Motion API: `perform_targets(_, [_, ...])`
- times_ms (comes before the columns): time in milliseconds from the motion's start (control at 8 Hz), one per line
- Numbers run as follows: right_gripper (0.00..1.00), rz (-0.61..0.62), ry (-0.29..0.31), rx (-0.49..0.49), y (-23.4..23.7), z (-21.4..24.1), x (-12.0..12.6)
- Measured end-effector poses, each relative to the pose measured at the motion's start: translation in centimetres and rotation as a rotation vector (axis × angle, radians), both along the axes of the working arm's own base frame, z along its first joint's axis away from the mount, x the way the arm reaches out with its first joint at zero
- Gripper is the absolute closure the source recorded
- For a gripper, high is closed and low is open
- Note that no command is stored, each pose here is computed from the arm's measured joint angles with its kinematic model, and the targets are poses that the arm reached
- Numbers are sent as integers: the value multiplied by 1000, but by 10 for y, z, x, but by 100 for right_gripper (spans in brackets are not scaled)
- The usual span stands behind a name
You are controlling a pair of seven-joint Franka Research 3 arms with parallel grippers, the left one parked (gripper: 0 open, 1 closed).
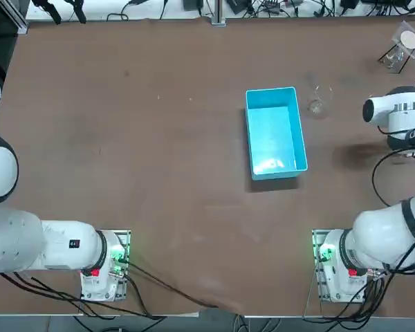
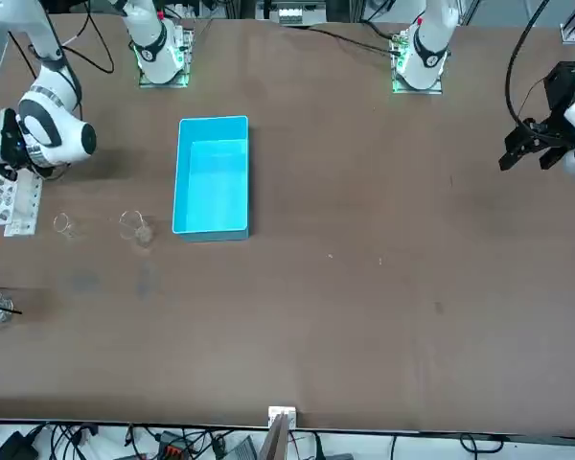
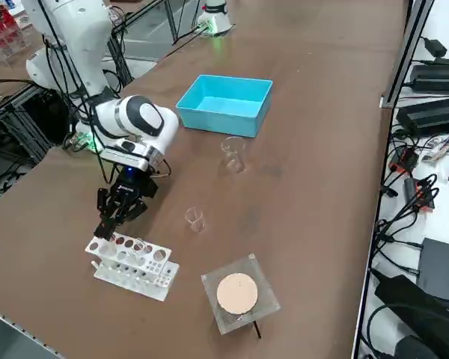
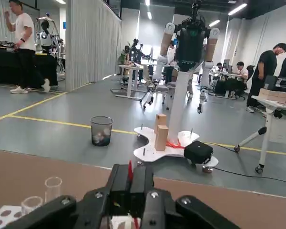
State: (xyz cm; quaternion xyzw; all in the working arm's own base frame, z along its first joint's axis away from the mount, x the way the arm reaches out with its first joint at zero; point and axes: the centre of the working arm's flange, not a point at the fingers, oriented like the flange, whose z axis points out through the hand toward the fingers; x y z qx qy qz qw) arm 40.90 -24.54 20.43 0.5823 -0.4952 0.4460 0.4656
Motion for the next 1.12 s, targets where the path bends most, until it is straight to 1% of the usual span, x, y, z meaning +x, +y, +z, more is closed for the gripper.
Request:
perform_targets(625, [98,-13,41,-8,1,46,5])
perform_targets(875, [98,-8,66,-9,4,62,8])
perform_targets(1000, [98,-16,75,8,12,70,13])
perform_targets(1125, [98,-13,81,33,30,80,23])
